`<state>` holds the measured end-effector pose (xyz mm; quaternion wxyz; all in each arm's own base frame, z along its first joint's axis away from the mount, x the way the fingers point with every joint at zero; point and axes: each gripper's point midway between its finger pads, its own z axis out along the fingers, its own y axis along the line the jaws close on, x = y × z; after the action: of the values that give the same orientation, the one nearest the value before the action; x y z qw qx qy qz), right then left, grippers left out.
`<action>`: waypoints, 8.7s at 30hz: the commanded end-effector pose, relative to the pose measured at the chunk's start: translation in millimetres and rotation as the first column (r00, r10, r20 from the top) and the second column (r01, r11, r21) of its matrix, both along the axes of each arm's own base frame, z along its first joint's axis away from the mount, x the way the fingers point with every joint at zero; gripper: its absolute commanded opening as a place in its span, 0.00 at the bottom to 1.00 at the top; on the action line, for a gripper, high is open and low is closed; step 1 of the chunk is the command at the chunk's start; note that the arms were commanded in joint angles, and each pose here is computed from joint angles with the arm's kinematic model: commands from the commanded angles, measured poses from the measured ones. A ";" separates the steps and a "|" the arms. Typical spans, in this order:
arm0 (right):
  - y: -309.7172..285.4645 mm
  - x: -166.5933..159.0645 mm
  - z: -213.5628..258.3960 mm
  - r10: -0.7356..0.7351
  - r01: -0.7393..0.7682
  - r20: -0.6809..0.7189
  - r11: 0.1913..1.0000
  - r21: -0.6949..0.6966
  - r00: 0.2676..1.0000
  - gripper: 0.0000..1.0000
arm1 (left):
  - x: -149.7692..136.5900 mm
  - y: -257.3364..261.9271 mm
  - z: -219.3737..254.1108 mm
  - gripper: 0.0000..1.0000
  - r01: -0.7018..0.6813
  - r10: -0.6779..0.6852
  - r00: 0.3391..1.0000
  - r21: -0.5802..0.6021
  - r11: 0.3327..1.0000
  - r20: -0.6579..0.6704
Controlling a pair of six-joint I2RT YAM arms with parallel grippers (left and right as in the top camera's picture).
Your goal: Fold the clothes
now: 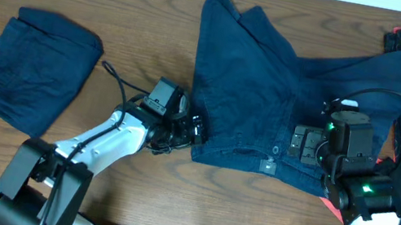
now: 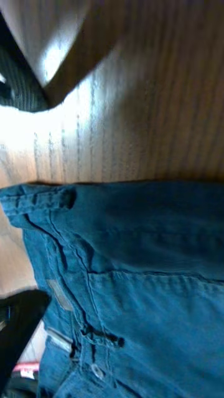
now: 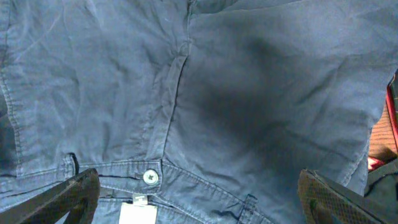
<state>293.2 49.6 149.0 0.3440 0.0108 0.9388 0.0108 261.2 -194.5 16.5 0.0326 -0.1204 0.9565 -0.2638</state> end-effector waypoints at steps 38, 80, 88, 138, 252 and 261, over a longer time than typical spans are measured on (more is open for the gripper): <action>-5.6 -10.9 -7.4 -0.011 0.010 -0.053 1.000 -0.018 0.999 0.99 | 106.4 184.7 157.8 0.98 -0.297 0.256 0.937 0.156 0.942 0.236; -7.0 -12.8 -8.9 -0.039 0.039 -0.062 0.999 -0.005 0.997 0.99 | -94.7 30.0 -5.6 0.97 -0.122 0.202 0.904 0.226 0.966 -0.377; -7.2 -12.9 -9.0 -0.040 0.040 -0.063 0.999 -0.005 0.997 0.99 | -92.0 35.6 -7.9 0.77 -0.132 0.221 0.908 0.258 0.957 -0.355; 28.8 -94.7 -148.7 -0.241 0.627 -0.750 0.726 0.282 0.616 0.99 | -79.5 115.0 66.0 0.06 -0.322 0.345 0.938 0.316 0.892 -0.019; -1.1 -32.4 38.9 0.170 -0.021 -0.269 0.876 0.482 0.948 0.31 | -84.7 118.6 187.3 0.06 -0.027 -0.016 0.993 0.352 0.936 0.119; 102.9 39.3 -32.9 0.472 -0.377 -0.148 0.826 0.419 0.869 0.34 | -82.6 118.0 183.4 0.06 -0.026 -0.010 0.995 0.359 0.933 0.097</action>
<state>328.3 127.0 140.7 0.2223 -0.0947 0.9314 0.2722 174.5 -79.5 194.3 0.0879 -0.1017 0.9864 -0.0946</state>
